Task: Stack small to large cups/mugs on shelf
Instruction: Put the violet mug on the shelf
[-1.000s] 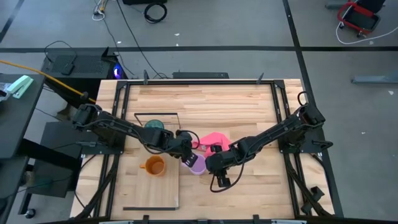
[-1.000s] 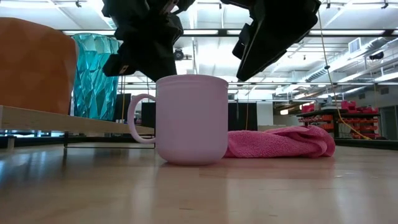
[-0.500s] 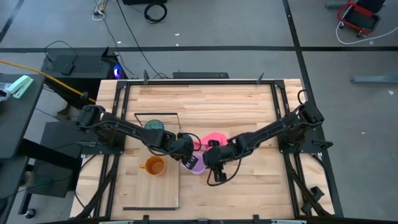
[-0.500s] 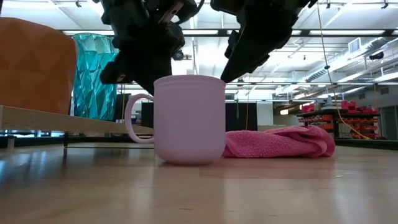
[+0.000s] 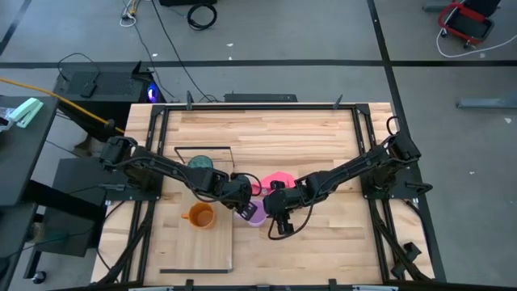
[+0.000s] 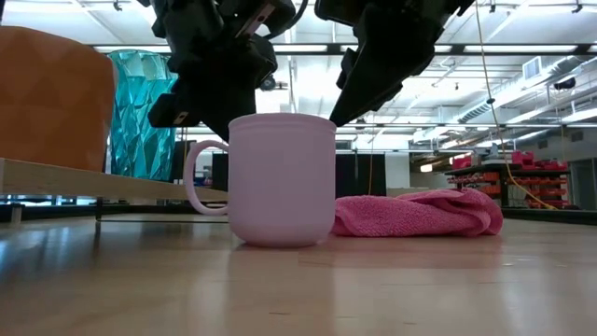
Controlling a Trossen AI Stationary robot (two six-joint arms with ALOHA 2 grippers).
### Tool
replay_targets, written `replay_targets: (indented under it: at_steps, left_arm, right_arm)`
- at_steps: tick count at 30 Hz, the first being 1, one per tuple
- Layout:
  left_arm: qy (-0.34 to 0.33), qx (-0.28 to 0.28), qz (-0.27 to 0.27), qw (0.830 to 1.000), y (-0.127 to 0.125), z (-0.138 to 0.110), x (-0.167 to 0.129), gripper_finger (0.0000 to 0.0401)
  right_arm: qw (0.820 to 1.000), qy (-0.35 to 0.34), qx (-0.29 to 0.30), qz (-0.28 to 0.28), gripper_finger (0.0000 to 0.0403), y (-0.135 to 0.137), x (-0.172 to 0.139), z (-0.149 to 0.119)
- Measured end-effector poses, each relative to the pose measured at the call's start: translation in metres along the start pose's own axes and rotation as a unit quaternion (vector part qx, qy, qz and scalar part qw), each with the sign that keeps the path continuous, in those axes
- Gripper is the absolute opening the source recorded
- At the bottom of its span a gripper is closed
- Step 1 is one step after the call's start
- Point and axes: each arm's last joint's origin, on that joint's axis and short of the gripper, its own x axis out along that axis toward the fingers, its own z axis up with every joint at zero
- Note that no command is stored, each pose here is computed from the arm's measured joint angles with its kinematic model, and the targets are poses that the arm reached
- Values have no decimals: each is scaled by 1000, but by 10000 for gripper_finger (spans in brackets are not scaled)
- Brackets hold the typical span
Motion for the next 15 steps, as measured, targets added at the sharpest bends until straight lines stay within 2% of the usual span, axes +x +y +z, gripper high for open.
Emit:
replay_targets:
  at_steps: [15]
  left_arm:
    - [1,0,2,1000,0,0,0,17]
  right_arm:
    - [1000,-4,3,1,73,0,0,1]
